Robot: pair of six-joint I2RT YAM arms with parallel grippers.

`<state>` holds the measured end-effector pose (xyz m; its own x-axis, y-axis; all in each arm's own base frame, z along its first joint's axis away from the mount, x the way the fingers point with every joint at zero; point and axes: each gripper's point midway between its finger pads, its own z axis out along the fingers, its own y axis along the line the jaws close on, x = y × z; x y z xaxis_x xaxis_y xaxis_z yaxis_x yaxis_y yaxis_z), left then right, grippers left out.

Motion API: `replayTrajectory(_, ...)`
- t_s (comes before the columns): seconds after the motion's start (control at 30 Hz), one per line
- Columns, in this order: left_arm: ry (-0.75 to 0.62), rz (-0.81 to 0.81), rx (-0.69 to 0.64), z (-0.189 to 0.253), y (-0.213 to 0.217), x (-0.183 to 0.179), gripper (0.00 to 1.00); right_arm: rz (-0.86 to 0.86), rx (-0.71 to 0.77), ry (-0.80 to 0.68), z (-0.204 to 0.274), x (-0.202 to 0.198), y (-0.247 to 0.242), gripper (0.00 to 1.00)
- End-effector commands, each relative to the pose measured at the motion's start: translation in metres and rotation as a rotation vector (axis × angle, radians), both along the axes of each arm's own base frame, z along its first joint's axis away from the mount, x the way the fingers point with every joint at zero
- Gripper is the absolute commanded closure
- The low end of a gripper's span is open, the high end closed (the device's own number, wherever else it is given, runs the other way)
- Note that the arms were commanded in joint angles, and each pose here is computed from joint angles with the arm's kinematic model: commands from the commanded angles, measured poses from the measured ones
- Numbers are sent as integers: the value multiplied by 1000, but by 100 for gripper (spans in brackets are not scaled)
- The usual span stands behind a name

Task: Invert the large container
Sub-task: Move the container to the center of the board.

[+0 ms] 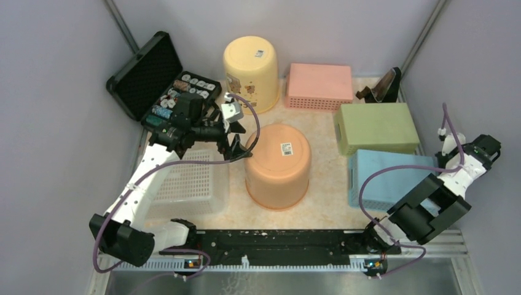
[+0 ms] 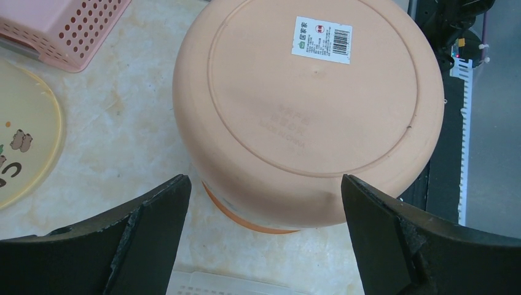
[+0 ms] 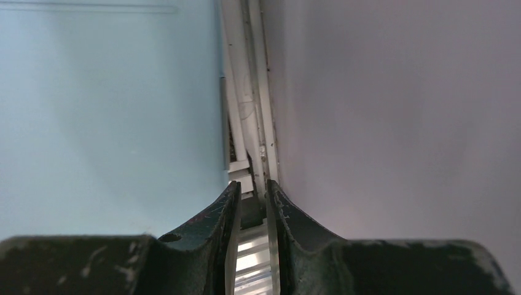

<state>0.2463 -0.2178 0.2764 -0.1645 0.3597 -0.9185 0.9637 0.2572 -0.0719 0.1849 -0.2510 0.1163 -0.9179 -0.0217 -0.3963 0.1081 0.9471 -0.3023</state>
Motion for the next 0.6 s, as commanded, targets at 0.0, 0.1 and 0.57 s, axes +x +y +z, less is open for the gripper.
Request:
replayTrajectory(0.0, -56, -7, 0, 9, 4, -7, 1, -13, -47, -27, -5, 5, -27, 79)
replayTrajectory(0.1, -62, -4, 2, 11, 6, -8, 1, 4, -19, -11, -18, 5, -26, 80)
replayTrajectory(0.57, -74, -3, 1, 21, 7, -11, 1, 153, 201, -65, -46, 43, 21, 82)
